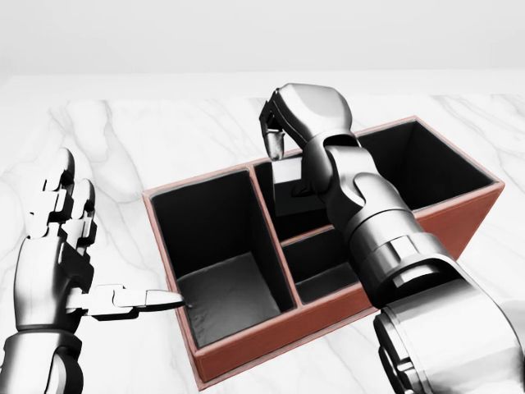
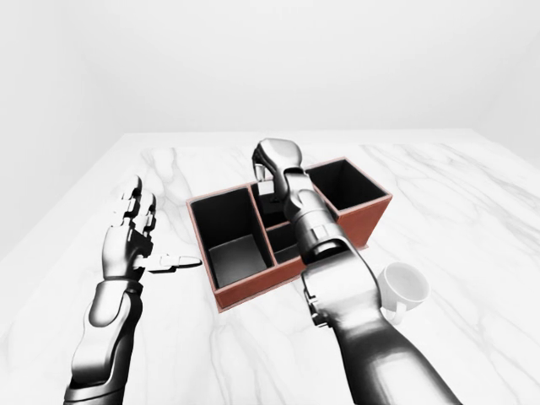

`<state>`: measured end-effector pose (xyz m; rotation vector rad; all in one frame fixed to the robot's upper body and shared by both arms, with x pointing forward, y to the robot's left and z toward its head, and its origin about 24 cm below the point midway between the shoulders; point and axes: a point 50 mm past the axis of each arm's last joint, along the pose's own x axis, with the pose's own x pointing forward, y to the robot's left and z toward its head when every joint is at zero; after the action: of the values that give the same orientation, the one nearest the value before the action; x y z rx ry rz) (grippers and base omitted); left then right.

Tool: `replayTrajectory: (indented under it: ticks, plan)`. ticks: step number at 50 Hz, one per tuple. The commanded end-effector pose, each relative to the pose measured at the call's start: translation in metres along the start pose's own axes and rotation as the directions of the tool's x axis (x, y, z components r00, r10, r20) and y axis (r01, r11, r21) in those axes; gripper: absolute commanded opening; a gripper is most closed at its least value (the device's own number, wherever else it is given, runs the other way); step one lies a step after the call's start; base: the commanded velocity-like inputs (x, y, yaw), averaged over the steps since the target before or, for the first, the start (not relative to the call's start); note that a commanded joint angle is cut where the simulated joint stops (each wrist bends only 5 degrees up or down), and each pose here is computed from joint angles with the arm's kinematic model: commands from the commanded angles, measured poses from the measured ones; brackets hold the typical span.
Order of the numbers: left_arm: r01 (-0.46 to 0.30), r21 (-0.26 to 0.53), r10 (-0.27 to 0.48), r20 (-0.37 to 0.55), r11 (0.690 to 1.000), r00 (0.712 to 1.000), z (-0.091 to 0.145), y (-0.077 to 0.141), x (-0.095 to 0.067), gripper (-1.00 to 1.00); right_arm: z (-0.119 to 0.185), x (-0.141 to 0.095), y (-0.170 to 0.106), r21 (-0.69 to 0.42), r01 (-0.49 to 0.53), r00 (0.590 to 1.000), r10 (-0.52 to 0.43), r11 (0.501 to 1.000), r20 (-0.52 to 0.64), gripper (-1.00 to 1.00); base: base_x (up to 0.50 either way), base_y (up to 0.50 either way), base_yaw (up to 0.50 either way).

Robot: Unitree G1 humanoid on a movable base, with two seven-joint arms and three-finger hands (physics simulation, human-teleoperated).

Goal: Pick up the book and place it in the front compartment of the caddy.

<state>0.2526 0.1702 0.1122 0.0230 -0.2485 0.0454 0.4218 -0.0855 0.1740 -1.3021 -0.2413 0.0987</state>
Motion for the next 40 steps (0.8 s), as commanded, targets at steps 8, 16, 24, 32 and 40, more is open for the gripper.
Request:
replayTrajectory:
  ticks: [8,16,24,32,40]
  plan:
    - [-0.001,-0.001,0.001,0.008,1.0,1.0,0.0018,0.0005,-0.0003,1.0,0.001,0.0016,-0.0083,-0.016,0.071,0.997,-0.071,0.997,0.005,-1.0,0.0,0.0,0.0]
    - [-0.001,-0.001,0.001,0.004,1.0,1.0,0.001,0.0004,-0.0001,1.0,0.0006,0.0007,-0.0053,-0.019,0.068,0.998,-0.068,0.997,0.003,-1.0,0.0,0.0,0.0]
    - [-0.001,0.0,0.001,-0.003,1.0,1.0,-0.0007,0.0002,-0.0003,1.0,0.0014,0.0009,-0.0054,-0.019,0.072,0.997,-0.072,0.997,0.005,-1.0,0.0,0.0,0.0]
    - [-0.003,0.0,0.003,0.002,1.0,1.0,0.0005,0.0003,0.0,1.0,0.0031,0.0011,-0.0058,-0.022,0.075,0.997,-0.075,0.997,0.011,-1.0,0.0,0.0,0.0]
    - [-0.003,-0.001,0.003,-0.006,1.0,1.0,-0.0014,0.0003,0.0005,1.0,0.0036,0.0007,-0.0039,-0.027,0.076,0.997,-0.075,0.997,0.012,-1.0,0.0,0.0,0.0]
